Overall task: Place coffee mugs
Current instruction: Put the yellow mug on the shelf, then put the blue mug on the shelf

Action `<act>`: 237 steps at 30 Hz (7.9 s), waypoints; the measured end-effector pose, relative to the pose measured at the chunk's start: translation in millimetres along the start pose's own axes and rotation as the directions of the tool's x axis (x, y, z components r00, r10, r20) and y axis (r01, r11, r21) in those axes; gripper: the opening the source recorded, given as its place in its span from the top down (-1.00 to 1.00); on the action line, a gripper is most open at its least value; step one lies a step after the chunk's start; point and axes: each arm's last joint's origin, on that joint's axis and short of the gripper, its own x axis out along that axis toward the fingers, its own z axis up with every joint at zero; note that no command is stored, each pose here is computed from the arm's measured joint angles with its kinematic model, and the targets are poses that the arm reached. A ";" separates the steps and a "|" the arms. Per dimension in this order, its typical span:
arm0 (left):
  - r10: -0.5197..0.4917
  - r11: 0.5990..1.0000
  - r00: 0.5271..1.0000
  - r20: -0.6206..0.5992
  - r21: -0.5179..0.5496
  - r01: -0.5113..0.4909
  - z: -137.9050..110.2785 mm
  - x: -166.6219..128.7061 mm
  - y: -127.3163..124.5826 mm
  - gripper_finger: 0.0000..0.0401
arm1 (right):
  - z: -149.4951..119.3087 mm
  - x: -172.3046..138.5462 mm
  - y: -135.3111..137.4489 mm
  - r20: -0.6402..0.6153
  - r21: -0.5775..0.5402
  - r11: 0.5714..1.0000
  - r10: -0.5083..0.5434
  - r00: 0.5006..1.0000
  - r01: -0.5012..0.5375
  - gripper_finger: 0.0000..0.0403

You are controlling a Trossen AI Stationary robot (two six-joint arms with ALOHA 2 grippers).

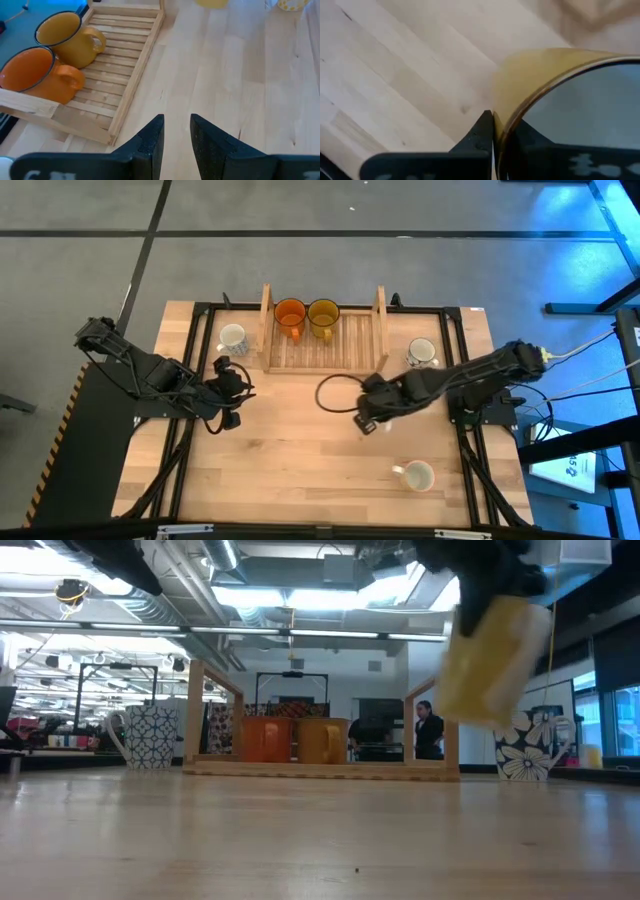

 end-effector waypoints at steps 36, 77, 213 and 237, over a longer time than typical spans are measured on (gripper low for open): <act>-0.007 0.999 1.000 0.002 -0.037 0.007 0.4 0.0 -0.4 0.56 | 209.3 -25.2 -104.0 0.295 -0.082 0.991 -0.080 0.952 0.108 0.99; 0.055 0.998 0.998 0.000 -0.004 -0.055 -2.1 -0.1 2.9 0.56 | 249.4 101.0 -145.4 -0.018 0.048 0.984 -0.169 0.985 0.169 0.97; 0.163 0.962 0.985 0.062 -0.232 -0.145 8.1 6.7 12.8 0.56 | 25.1 61.7 -255.0 -0.189 -0.114 0.950 -0.307 0.933 0.290 -0.25; 0.140 0.965 0.989 0.048 -0.230 -0.125 7.4 6.8 12.2 0.56 | 29.2 59.6 -249.3 -0.197 -0.176 0.976 -0.161 0.967 0.127 0.22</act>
